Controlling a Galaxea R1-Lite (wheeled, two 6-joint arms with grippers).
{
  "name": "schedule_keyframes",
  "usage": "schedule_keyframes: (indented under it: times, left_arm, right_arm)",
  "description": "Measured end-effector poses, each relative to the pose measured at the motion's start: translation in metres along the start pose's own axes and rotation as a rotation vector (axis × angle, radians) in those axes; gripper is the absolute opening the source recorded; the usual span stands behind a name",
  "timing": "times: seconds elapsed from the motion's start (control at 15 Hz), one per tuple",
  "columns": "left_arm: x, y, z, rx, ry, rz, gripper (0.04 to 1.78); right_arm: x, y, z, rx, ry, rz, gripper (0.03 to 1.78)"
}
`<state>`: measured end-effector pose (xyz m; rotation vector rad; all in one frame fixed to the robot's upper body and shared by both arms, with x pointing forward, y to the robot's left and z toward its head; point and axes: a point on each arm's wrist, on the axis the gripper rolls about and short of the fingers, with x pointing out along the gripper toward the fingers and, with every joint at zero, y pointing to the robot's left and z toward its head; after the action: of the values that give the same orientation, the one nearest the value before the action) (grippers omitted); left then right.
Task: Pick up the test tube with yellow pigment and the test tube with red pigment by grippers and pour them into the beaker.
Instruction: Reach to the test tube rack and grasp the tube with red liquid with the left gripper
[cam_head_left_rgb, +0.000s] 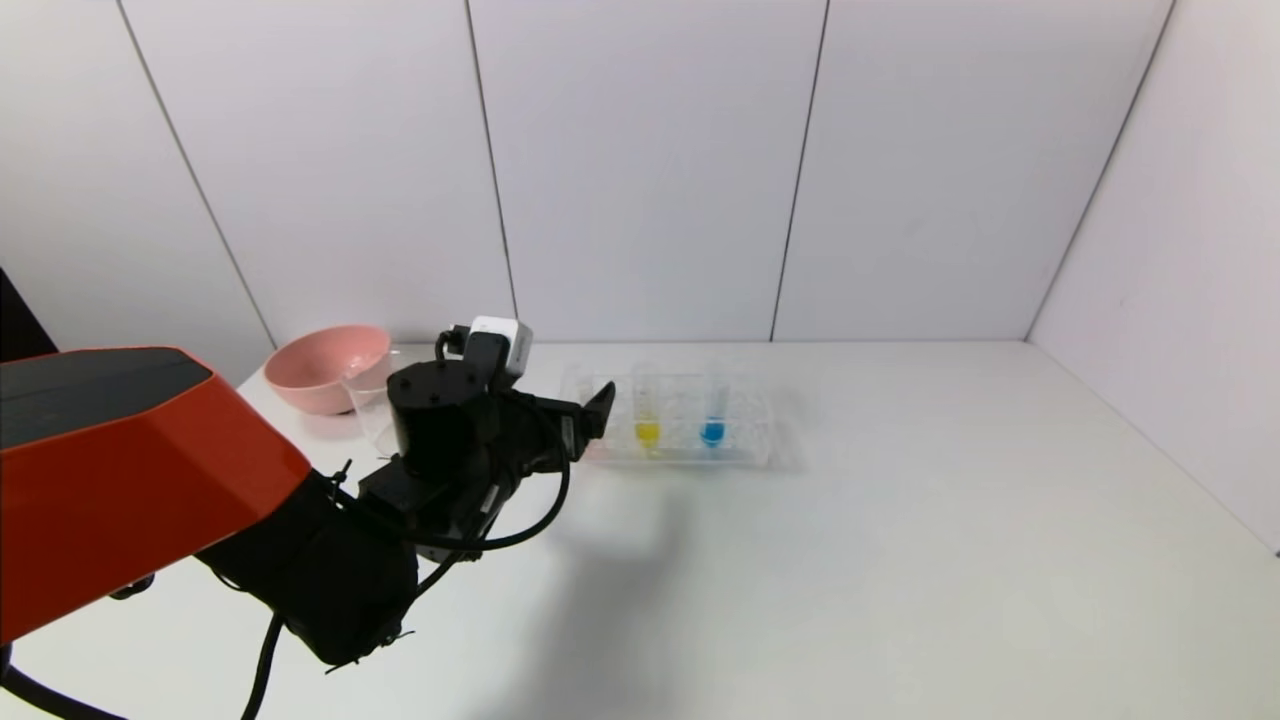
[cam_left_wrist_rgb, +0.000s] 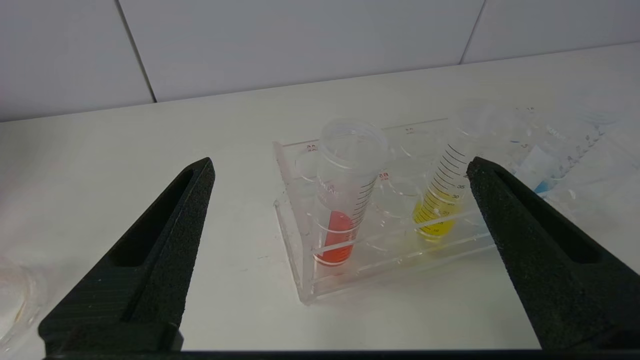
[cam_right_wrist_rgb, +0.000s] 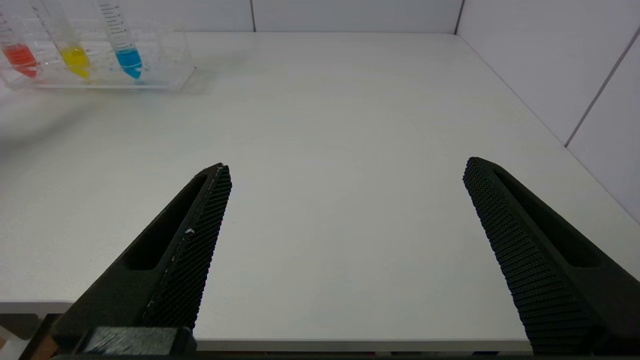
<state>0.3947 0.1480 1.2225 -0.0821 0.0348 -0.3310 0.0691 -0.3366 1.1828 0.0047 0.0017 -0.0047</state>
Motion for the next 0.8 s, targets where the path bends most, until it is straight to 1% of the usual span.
schedule_keyframes:
  times: [0.27,0.6,0.8]
  left_arm:
    - [0.006,-0.008,-0.003,-0.001,-0.008,0.044,1.76]
    - [0.012,-0.010,-0.006,-0.010,-0.012,0.060,1.76]
    - [0.015,-0.010,-0.006,-0.011,-0.018,0.094,1.76]
  right_arm:
    - [0.000,0.000,0.000,0.000,0.000,0.000,1.70]
    - [0.000,0.000,0.000,0.000,0.000,0.000,1.70]
    - [0.000,0.000,0.000,0.000,0.000,0.000,1.70]
